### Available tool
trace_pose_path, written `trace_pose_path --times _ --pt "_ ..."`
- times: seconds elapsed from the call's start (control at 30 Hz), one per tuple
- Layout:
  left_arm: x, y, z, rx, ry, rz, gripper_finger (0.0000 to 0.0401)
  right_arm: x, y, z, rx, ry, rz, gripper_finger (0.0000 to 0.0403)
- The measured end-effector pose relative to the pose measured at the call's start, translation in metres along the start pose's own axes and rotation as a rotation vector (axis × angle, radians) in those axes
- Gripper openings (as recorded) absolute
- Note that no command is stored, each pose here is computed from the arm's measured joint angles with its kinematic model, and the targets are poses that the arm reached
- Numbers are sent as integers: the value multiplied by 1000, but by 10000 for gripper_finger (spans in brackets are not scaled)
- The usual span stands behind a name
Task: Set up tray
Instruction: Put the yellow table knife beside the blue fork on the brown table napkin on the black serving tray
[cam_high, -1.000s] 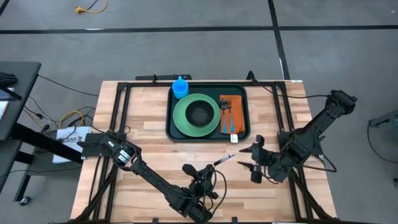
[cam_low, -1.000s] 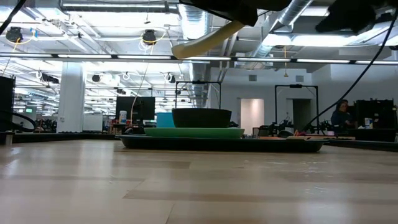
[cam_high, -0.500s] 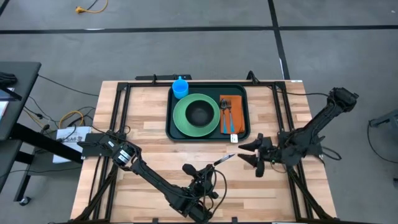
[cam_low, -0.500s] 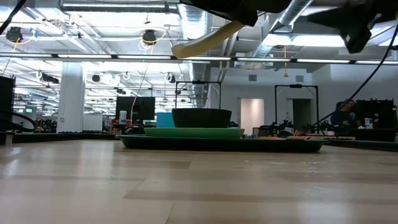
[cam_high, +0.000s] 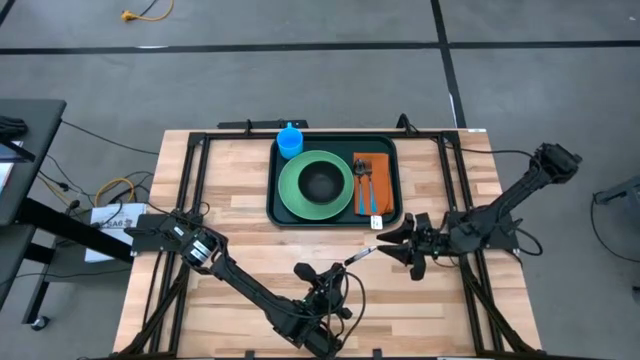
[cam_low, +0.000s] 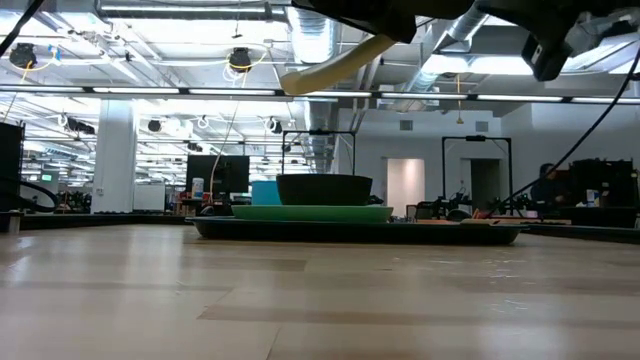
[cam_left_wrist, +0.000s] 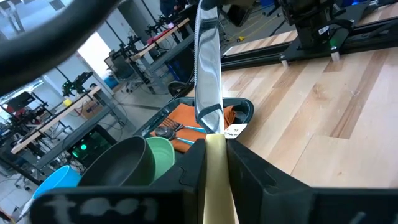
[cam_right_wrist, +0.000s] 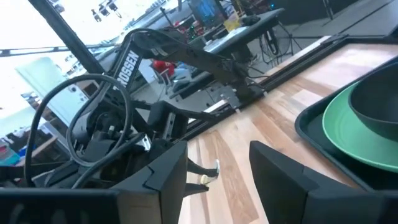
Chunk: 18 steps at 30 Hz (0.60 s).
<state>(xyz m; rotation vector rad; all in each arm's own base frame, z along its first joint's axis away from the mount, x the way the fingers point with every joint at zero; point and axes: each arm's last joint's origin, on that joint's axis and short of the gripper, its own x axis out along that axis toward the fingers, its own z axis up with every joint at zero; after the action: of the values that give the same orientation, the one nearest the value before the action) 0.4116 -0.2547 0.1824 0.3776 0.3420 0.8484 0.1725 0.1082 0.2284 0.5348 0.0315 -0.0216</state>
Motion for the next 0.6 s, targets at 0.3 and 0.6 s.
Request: trace_pose_path --times 0.3,0.6 --pt "0 0 0 0 0 0 36 1 -2 0 2 14 -6 163" --pt "3 0 0 -11 8 -2 36 6 -4 -8 -10 32 -31 152"
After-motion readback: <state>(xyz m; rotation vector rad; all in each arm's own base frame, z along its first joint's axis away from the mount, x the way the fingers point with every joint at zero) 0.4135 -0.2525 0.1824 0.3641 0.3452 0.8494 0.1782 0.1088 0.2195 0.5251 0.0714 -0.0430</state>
